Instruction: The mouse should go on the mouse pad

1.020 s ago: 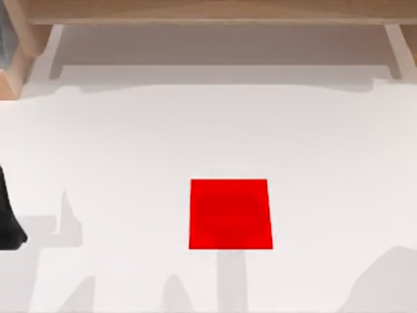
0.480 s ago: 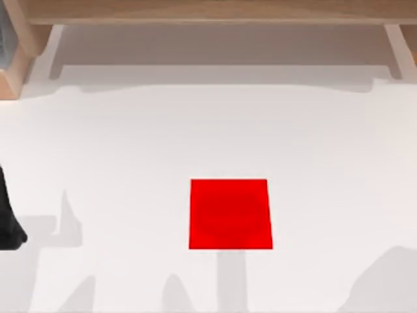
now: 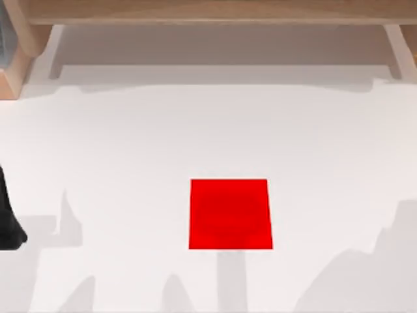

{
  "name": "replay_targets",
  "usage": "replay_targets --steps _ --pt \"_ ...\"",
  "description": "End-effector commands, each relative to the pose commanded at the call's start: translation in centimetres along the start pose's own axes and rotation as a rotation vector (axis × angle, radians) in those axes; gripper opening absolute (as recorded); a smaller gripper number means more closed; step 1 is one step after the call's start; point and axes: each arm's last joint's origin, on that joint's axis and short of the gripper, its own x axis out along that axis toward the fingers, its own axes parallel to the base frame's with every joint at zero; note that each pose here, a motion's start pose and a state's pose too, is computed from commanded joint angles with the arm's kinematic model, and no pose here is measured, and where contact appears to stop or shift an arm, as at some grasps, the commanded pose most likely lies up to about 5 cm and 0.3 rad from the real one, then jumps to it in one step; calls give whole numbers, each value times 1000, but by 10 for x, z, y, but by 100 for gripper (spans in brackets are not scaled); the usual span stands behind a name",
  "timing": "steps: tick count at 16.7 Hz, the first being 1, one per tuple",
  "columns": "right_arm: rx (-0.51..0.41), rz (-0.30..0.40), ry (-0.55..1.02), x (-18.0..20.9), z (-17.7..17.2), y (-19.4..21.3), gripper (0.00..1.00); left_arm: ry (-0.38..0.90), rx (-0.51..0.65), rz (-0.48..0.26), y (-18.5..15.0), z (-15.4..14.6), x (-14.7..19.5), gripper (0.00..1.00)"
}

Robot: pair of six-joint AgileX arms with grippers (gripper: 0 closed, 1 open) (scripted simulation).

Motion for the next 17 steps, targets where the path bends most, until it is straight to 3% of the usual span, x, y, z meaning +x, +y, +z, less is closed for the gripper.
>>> replay_targets --steps 4,10,13,17 --pt "9 -19 3 -30 0 4 0 0 0 0 0 0 0 100" --pt "13 -12 2 -28 7 -1 0 0 0 0 0 0 0 100" --pt "40 -3 4 -29 36 -15 0 0 0 0 0 0 0 100" --pt "143 11 15 -28 104 -35 0 0 0 0 0 0 0 100"
